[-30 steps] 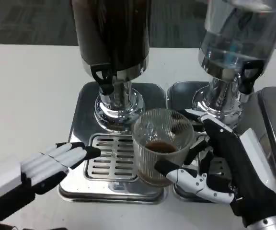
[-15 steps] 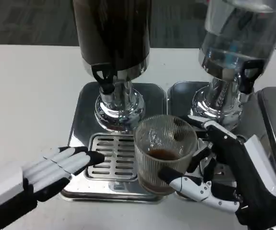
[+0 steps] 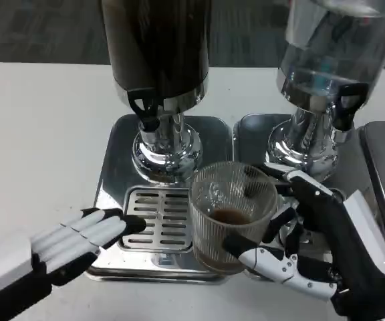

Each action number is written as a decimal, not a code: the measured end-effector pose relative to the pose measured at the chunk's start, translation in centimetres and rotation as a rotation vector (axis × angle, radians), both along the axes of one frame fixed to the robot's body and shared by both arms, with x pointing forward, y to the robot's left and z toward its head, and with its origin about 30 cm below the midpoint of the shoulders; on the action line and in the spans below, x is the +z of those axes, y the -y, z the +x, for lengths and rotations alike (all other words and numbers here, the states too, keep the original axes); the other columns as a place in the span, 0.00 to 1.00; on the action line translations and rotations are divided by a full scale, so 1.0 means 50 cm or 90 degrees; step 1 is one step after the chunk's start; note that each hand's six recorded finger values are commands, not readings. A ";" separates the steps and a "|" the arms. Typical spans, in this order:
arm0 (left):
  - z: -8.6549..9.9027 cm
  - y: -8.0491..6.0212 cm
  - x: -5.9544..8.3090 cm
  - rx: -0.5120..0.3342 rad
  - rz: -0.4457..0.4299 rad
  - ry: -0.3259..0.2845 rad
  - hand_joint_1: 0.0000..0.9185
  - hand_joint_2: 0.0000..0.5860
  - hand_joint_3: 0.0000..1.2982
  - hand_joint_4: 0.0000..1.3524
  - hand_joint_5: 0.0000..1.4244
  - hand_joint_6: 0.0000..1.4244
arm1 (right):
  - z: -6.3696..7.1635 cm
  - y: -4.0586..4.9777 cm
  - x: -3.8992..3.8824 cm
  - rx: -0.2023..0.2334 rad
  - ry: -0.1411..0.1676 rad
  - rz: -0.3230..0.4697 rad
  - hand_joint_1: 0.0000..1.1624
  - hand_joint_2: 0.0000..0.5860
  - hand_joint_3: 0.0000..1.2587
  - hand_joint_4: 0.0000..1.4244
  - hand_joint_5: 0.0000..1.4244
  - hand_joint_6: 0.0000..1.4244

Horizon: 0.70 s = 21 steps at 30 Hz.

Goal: Grasp the cup under the faucet to collect the drink, then remove the cup.

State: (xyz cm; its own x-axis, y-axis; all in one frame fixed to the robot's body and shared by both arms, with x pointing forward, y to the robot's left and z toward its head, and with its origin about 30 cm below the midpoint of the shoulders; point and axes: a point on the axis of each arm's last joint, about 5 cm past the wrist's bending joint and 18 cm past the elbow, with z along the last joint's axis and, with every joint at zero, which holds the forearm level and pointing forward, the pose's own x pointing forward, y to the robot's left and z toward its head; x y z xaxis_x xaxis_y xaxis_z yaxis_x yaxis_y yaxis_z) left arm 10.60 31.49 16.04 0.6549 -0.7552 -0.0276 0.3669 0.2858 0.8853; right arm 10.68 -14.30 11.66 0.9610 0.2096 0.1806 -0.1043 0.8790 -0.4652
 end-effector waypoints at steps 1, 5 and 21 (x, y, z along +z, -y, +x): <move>0.000 0.000 0.000 0.000 -0.001 0.000 0.00 0.31 0.00 0.00 0.00 0.00 | 0.000 0.000 0.000 0.000 0.000 0.000 0.51 0.57 0.44 0.43 0.57 0.78; 0.000 0.000 0.000 0.001 -0.001 0.000 0.00 0.30 0.00 0.00 0.00 0.00 | 0.000 0.002 0.002 -0.001 0.003 0.001 0.51 0.57 0.44 0.43 0.57 0.79; 0.002 -0.002 0.002 0.002 0.003 -0.003 0.00 0.30 0.00 0.00 0.00 0.00 | 0.000 0.003 0.005 -0.001 0.006 0.005 0.51 0.58 0.45 0.45 0.58 0.79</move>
